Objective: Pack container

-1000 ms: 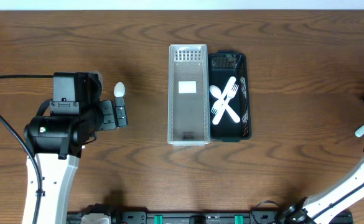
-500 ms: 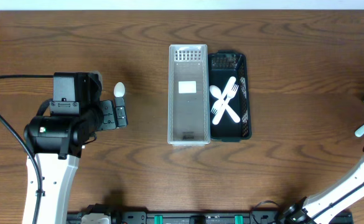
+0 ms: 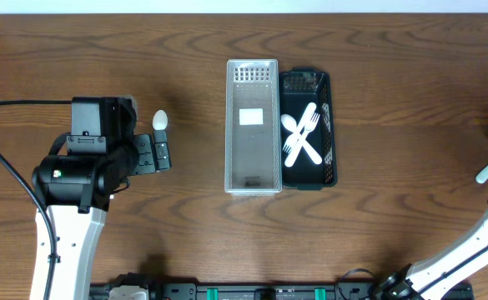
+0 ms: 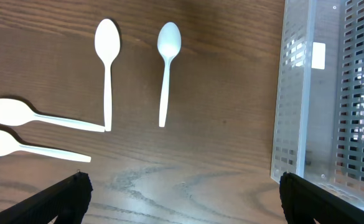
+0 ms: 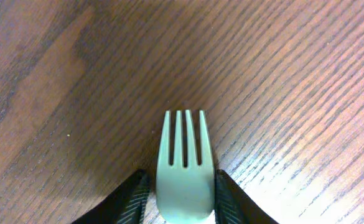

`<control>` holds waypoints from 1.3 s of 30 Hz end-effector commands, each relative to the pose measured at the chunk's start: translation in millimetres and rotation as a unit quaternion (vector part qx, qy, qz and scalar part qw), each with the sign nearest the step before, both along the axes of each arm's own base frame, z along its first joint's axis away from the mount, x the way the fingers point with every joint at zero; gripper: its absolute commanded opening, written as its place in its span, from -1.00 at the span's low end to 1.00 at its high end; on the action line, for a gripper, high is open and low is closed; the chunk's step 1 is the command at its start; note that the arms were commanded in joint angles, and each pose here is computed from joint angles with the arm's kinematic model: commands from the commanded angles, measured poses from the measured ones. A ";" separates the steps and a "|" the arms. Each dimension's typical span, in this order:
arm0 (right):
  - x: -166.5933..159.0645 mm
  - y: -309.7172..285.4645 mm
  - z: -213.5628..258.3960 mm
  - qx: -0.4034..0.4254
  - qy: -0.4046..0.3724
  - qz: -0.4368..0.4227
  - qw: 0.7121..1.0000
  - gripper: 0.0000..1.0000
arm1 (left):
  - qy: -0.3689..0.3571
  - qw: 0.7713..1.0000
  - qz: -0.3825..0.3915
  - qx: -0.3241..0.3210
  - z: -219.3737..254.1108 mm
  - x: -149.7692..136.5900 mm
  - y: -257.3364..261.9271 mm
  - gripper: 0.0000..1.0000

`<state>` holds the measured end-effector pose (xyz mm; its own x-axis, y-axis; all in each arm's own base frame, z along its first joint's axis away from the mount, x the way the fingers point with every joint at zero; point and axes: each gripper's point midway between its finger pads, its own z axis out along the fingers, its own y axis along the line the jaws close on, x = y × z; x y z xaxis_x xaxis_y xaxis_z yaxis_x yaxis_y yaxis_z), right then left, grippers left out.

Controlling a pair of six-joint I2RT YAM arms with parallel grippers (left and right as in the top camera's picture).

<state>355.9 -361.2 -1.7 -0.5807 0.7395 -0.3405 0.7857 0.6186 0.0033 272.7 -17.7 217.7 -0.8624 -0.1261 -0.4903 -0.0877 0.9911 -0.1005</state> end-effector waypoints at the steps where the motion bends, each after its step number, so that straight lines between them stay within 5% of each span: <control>1: -14.8 2.9 -27.3 0.017 0.035 -0.004 0.999 -0.32 | -0.010 1.000 -0.002 0.007 7.6 2.7 0.9 0.96; 18: -11.4 5.8 -20.5 0.014 0.032 0.000 0.999 -0.63 | -0.010 1.000 -0.003 0.007 7.6 2.7 0.9 0.96; 26: 17.9 24.1 47.8 -0.026 -0.013 0.028 0.999 -0.71 | -0.010 1.000 -0.003 0.007 7.6 2.7 0.9 0.96; 32: 63.4 92.7 137.0 -0.053 -0.089 0.103 0.989 -0.78 | -0.010 1.000 -0.002 0.007 7.6 2.7 1.0 0.96; 39: 101.6 242.9 211.8 -0.066 -0.143 0.255 0.954 -0.76 | -0.009 1.000 -0.002 0.007 7.5 2.6 0.9 0.96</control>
